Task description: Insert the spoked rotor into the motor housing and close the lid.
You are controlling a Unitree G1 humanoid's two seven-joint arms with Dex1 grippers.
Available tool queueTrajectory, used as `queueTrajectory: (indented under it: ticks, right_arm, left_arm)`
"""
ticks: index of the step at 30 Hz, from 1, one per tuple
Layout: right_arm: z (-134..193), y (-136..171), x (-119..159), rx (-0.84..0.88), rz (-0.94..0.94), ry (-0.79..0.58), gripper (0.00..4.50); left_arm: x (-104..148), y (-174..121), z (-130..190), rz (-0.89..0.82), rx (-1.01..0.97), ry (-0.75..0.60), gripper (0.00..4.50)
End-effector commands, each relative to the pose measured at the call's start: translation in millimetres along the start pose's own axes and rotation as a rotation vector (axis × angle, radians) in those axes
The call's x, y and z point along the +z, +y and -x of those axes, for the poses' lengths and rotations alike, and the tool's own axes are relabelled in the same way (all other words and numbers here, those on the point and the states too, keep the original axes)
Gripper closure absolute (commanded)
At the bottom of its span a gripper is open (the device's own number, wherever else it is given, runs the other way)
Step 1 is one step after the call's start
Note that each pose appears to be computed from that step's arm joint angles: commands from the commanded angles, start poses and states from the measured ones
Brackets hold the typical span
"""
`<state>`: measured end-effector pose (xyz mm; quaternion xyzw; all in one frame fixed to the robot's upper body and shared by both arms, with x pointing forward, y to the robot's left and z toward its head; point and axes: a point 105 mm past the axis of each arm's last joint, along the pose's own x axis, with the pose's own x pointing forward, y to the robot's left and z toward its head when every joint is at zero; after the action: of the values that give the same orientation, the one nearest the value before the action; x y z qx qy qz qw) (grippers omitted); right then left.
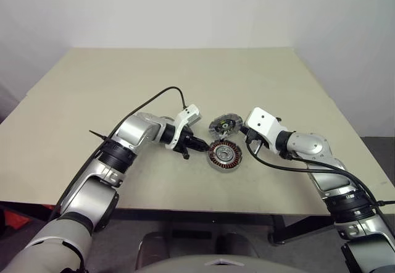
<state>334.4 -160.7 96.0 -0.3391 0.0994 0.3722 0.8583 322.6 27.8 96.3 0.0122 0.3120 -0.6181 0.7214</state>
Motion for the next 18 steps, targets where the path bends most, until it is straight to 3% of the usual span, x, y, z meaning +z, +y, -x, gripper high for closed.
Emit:
queueTrajectory:
  ticks: [1,11,18]
  right_arm:
    - [1.8,-10.4,11.1,-0.033,0.037,-0.034,4.5]
    - [13.2,-36.4,-35.1,-0.183,0.012,0.184,4.5]
    - [19.2,-52.2,-43.8,-0.26,0.001,0.221,4.5]
  left_arm:
    - [13.2,-3.0,5.0,-0.044,0.008,-0.049,4.44]
    - [14.3,-10.8,-1.0,-0.032,-0.033,-0.057,4.44]
    - [4.1,-15.8,-12.1,-0.029,-0.065,0.004,4.44]
